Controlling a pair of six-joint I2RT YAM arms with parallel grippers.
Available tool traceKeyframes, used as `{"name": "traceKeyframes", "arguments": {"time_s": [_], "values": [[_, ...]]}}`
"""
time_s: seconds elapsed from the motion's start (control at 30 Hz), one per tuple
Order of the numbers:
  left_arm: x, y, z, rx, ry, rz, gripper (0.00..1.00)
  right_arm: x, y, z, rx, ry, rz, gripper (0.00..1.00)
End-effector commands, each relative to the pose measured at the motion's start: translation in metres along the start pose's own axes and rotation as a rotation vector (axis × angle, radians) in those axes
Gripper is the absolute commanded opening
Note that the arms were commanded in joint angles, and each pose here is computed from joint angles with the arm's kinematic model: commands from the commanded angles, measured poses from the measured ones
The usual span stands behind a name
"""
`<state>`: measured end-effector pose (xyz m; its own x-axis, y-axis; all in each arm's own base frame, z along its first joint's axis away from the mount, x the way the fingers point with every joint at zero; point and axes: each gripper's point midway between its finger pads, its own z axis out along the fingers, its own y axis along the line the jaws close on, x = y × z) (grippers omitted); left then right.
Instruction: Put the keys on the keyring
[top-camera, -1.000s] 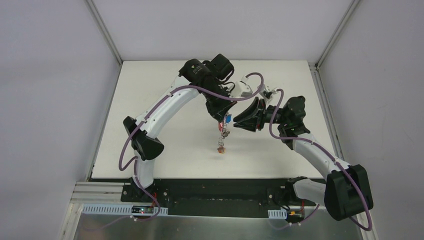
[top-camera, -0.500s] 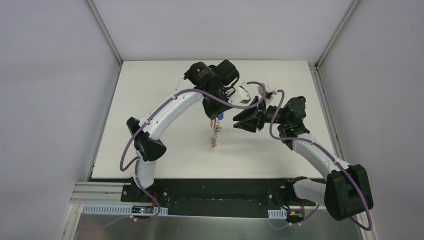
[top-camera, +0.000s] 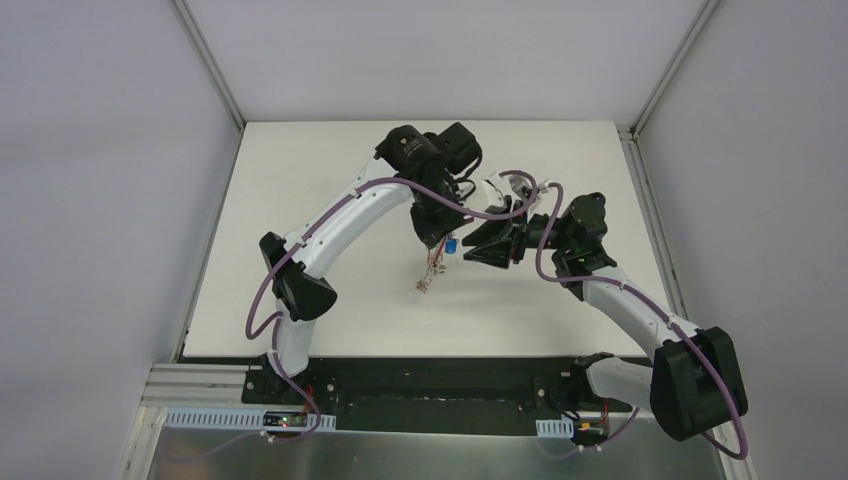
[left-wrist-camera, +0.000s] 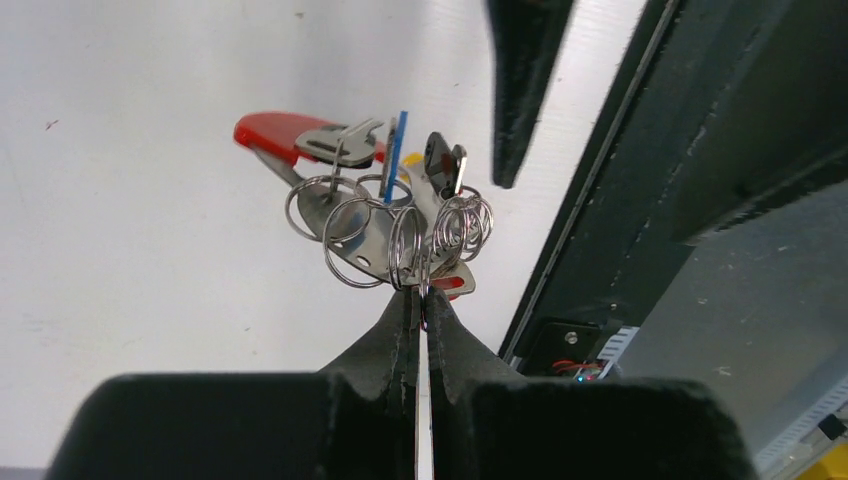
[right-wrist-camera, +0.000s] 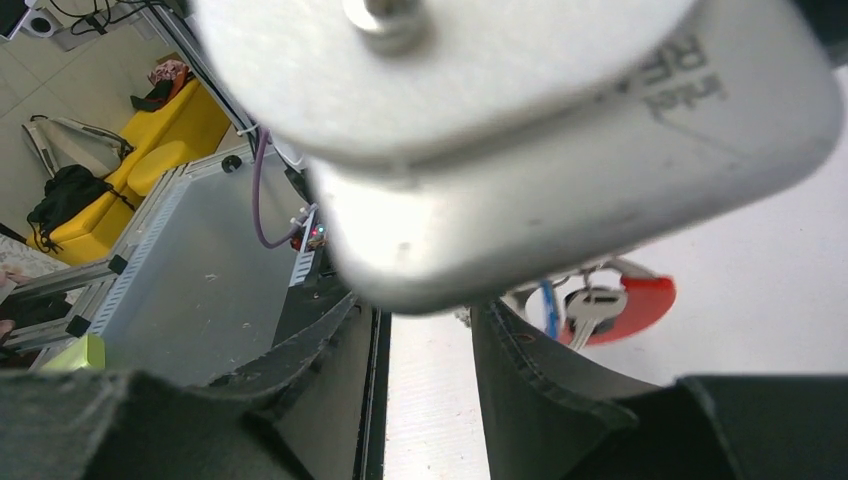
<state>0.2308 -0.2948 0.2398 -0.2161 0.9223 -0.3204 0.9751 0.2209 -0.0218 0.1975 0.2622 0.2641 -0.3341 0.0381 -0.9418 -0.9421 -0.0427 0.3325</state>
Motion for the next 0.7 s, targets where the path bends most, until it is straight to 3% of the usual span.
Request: {"name": "traceKeyframes", "arguments": {"time_s": [0.0, 0.3, 0.67], "values": [[-0.015, -0.029, -0.018, 0.125, -0.117, 0.039, 0.0, 0.0, 0.009, 0.001, -0.044, 0.009, -0.055, 0.44], [-0.026, -0.052, -0.018, 0.272, -0.179, 0.016, 0.0, 0.0, 0.012, 0.002, -0.055, 0.01, -0.059, 0.44], [-0.032, -0.047, -0.018, 0.3, -0.208, -0.048, 0.0, 0.001, 0.016, 0.002, -0.08, 0.022, -0.053, 0.38]]}}
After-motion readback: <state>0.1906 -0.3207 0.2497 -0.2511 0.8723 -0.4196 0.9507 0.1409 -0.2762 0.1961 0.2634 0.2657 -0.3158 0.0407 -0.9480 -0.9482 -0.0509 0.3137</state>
